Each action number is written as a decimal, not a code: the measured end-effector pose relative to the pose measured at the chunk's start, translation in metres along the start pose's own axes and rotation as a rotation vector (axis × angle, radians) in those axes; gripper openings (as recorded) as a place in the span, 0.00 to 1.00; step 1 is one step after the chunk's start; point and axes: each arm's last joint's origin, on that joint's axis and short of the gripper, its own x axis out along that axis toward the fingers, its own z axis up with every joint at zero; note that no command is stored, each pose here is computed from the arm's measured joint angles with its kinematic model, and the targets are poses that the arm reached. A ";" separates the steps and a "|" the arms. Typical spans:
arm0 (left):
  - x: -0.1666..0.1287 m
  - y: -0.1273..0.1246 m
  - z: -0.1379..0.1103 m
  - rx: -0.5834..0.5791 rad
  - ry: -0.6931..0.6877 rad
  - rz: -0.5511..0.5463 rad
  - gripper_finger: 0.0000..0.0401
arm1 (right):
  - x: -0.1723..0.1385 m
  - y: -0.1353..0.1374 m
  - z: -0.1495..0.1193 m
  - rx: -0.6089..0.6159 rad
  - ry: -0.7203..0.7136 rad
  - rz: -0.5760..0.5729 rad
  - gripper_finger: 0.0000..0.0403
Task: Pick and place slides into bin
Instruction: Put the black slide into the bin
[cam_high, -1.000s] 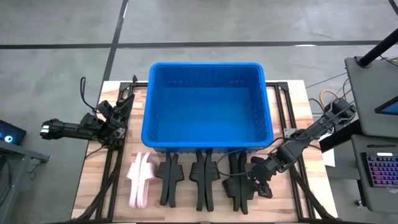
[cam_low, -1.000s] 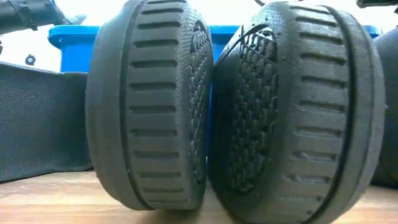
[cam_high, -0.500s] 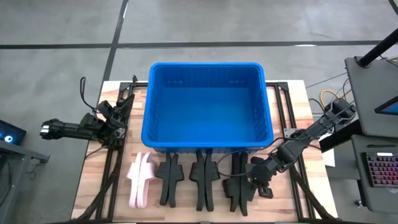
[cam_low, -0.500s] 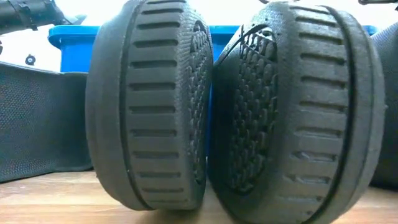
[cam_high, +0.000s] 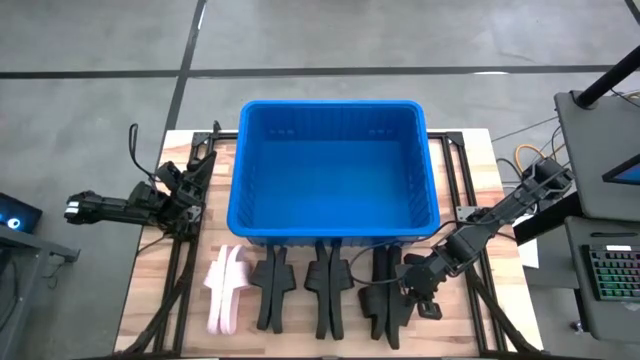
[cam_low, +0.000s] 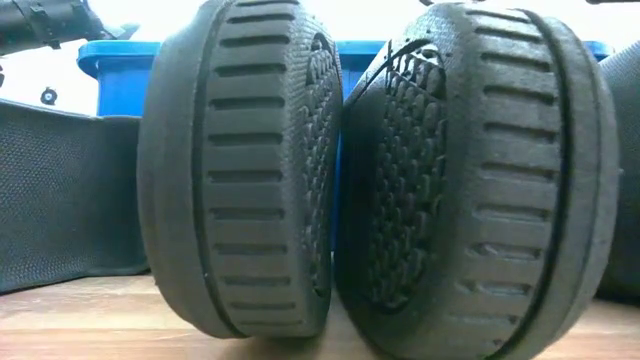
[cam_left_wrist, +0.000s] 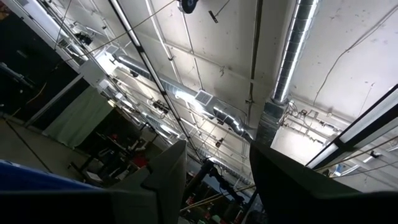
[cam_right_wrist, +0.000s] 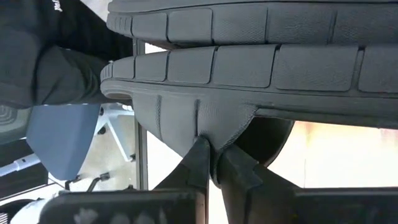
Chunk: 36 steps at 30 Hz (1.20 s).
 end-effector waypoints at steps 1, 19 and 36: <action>0.000 0.000 0.000 0.000 0.000 0.000 0.40 | 0.000 0.000 0.000 0.000 0.001 0.002 0.03; 0.000 0.000 0.000 0.000 0.001 0.000 0.40 | -0.012 0.011 0.004 0.012 0.066 0.044 0.03; 0.000 0.000 0.000 0.000 0.000 0.000 0.40 | -0.052 0.040 0.018 0.033 0.136 0.112 0.03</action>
